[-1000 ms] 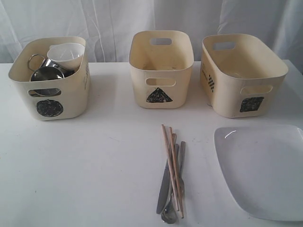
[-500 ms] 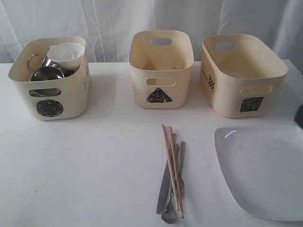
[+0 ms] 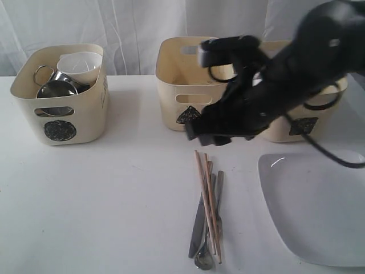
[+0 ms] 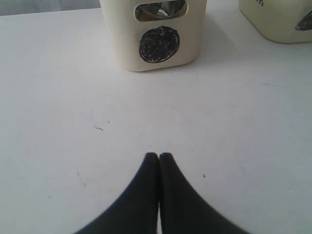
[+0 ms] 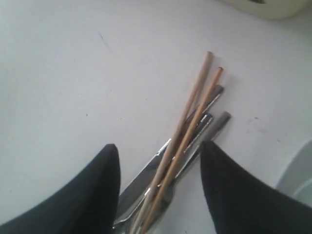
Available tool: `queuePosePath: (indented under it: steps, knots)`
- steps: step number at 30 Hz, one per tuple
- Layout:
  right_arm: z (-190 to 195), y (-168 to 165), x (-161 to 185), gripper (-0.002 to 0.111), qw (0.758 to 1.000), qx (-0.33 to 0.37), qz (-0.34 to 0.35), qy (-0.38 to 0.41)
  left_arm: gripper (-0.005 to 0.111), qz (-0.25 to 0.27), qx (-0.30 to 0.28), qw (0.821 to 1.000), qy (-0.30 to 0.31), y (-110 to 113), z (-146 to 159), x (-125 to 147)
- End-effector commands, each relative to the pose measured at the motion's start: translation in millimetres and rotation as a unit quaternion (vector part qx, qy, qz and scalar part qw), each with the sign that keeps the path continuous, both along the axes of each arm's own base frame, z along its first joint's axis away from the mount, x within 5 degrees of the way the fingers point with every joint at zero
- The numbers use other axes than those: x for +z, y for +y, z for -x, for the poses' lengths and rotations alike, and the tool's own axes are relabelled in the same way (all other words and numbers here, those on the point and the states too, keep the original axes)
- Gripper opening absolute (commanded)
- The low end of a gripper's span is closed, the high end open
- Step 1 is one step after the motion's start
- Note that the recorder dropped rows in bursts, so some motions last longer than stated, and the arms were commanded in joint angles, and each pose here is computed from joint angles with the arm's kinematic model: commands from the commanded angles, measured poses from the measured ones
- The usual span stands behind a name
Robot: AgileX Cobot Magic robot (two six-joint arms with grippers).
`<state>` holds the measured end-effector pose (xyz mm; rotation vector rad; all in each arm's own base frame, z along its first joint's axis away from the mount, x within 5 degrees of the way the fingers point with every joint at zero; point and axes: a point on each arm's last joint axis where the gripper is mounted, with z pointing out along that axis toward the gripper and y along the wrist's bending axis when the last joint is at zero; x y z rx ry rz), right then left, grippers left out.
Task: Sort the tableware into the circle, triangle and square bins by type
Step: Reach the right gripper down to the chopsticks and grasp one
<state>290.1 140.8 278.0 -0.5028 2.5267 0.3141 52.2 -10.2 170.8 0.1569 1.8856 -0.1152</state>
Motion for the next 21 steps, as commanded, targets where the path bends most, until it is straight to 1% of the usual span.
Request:
queuePosePath:
  steps: [1,8,10,21]
  knots:
    - [-34.1,25.6,-34.4,0.049,0.999,0.019,0.039,0.03,0.0,0.008,0.002,1.0,0.002,-0.2,0.3,-0.9]
    - [-62.7,33.3,-78.3,0.049,0.995,0.012,0.085,0.052,0.0,0.008,0.002,1.0,0.002,-0.2,0.3,-0.9]
    - [-67.0,35.1,-85.5,0.049,0.995,-0.002,0.083,0.059,0.0,0.008,0.002,1.0,0.002,-0.2,0.3,-0.9]
    - [-74.8,38.9,-100.0,0.049,0.996,-0.012,0.072,0.051,0.0,0.008,0.002,1.0,0.002,-0.2,0.3,-0.9]
